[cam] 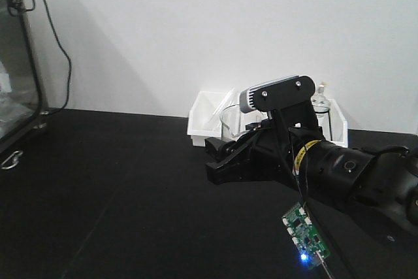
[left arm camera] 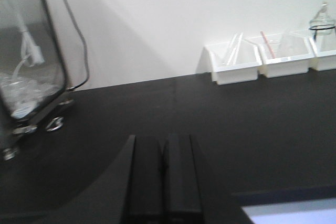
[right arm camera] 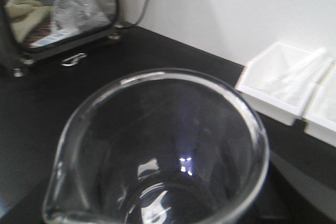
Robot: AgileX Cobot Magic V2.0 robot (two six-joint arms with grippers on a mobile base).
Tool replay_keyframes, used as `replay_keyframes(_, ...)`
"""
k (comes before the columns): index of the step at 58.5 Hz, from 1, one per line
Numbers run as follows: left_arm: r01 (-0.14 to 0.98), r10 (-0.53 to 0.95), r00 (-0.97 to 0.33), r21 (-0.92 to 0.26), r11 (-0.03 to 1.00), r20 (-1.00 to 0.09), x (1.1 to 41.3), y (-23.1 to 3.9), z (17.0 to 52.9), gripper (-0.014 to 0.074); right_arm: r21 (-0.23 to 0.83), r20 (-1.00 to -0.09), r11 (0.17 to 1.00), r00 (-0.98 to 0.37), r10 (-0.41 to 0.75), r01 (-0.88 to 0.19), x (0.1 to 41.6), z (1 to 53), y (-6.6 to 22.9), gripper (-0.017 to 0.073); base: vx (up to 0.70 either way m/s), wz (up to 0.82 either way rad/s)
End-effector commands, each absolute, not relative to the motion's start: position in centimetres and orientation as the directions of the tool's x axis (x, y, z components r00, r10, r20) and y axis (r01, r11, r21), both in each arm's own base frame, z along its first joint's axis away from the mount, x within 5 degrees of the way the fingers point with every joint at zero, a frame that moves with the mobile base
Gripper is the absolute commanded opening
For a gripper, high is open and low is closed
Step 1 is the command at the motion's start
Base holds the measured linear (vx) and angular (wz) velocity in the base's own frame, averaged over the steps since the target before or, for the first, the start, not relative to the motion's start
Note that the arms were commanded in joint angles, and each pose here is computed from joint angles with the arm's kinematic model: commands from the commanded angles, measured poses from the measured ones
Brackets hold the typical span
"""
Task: Pick beaker and place in left cabinet
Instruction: 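Hold the beaker in the right gripper while the base turns away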
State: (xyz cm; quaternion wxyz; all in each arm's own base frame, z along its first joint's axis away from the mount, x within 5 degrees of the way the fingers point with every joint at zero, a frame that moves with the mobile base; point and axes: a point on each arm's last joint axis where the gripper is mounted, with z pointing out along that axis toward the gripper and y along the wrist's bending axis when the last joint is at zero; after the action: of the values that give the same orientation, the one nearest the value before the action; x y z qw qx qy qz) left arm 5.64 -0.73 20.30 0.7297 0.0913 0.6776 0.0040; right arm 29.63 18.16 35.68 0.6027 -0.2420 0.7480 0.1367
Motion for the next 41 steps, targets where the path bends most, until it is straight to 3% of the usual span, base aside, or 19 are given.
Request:
replay_keyframes(1,0.112,0.114,0.157,0.132,0.985,-0.981,5.49,-0.74,20.54,0.0001,-0.087,-0.991,0.835,-0.038,-0.129,-0.544,28.92,38.69,17.94,-0.0008,-0.22,0.42)
replay_keyframes(41,0.112,0.114,0.157,0.132,0.985,-0.981,5.49,-0.74,20.54,0.0001,-0.087,-0.991,0.835,-0.039,-0.129,-0.543,28.92,38.69,17.93,-0.0008,-0.17,0.47)
